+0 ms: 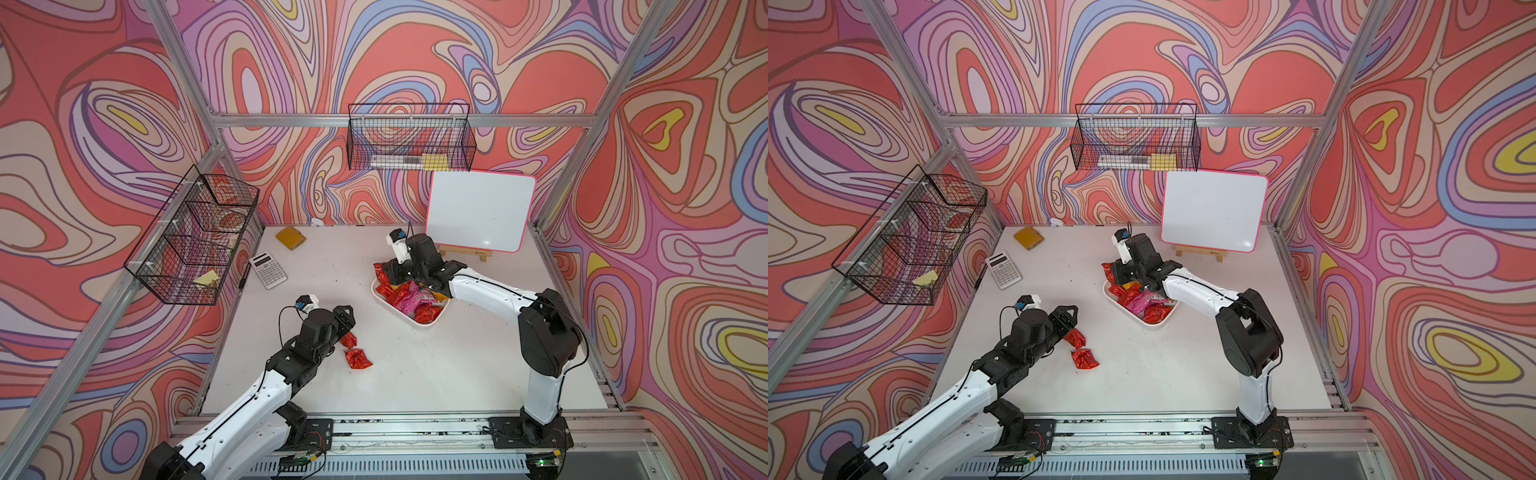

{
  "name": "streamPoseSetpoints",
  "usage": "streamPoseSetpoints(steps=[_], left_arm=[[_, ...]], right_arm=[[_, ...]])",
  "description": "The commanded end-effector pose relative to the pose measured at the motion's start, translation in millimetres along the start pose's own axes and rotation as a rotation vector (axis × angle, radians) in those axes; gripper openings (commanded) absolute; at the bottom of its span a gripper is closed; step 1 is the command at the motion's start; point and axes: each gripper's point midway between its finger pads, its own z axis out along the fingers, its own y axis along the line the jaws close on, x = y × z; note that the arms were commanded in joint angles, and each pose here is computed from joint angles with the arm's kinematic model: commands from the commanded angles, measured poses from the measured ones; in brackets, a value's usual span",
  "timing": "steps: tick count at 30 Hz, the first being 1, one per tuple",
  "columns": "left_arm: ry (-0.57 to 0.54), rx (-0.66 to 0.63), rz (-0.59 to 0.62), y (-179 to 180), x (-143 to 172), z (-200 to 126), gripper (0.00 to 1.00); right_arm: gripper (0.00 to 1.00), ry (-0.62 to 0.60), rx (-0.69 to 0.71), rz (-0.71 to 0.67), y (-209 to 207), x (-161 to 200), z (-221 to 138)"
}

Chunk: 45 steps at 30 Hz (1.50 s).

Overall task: Take the tea bags out of the storage box
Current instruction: Pick up the tea bag from the storage box, then place the tea bag at the center of the board.

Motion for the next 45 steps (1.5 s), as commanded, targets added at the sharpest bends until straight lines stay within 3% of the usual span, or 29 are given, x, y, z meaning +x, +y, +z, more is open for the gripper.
streamPoseSetpoints(steps=[1,6,13,22,30,32,38,45], left_arm=[[-0.002,0.020,-0.024,-1,-1,2,0.67],[-0.018,-0.001,-0.053,7,-4,1,0.67],[-0.064,-0.073,-0.085,31,-7,-11,0.66],[-0.086,-0.098,-0.104,50,-5,-27,0.66],[-0.067,-0.097,-0.080,54,-1,-32,0.68],[-0.058,-0.087,-0.071,51,0,-31,0.68],[-0.006,-0.010,-0.004,22,2,-21,0.70],[0.085,0.106,0.050,-25,7,2,0.70]], right_arm=[[0.03,-0.079,-0.037,-0.016,12,-21,-13],[0.03,-0.072,-0.096,0.012,36,-21,-31],[0.03,0.093,-0.160,0.115,92,45,-41],[0.03,0.340,-0.067,0.213,90,132,-4],[0.05,0.464,-0.083,0.246,92,168,21],[0.11,0.475,-0.085,0.249,92,170,23],[0.47,0.403,-0.061,0.213,89,151,14],[0.53,0.173,0.040,0.108,72,88,-32]])
